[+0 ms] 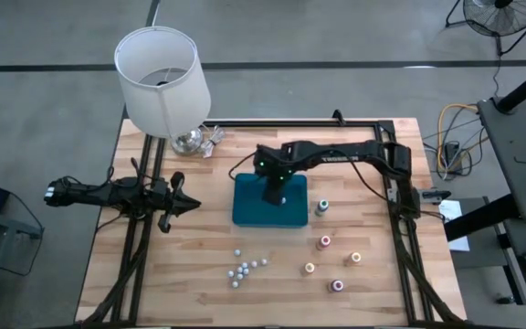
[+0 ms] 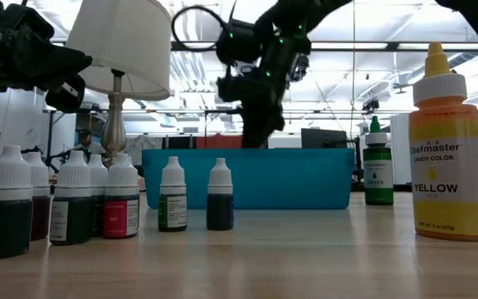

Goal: Pick & Place food coloring
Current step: Put the top right small green food coloring bottle into the blue bin

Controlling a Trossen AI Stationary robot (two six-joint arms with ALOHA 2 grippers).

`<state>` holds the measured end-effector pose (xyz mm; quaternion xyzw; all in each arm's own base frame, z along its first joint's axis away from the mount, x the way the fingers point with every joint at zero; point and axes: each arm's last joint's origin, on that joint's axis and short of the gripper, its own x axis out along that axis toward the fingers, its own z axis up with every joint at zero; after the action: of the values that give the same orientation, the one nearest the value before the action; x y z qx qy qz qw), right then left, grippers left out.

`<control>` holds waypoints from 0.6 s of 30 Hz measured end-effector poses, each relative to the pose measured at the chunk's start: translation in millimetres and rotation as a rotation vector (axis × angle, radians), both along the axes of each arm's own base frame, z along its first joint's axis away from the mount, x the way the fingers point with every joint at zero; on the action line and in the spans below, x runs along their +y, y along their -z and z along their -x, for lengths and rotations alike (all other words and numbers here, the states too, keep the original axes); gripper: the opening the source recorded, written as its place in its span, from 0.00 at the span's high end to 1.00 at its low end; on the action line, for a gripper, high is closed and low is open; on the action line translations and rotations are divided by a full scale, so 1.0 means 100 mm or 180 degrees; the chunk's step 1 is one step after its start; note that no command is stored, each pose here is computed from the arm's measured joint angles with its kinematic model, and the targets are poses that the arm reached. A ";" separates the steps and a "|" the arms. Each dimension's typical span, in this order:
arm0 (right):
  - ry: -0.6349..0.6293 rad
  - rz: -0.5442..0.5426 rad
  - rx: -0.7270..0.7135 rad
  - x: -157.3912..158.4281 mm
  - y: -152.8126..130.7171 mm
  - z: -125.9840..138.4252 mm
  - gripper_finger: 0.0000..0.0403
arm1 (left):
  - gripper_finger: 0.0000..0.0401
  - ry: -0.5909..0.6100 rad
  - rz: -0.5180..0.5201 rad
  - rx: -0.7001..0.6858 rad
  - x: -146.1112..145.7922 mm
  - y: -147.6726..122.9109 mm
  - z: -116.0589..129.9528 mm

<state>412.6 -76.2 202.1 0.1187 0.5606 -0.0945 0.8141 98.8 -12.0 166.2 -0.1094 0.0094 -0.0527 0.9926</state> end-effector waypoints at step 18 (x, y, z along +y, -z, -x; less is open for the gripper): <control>0.0010 0.0001 0.0150 -0.04 0.32 0.14 0.88 | 1.00 -0.0001 0.0001 0.0000 0.00 0.00 0.00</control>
<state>398.5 -79.8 169.9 0.1172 0.5794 -0.0987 0.8005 98.8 -12.0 166.2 -0.1095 0.0094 -0.0526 0.9926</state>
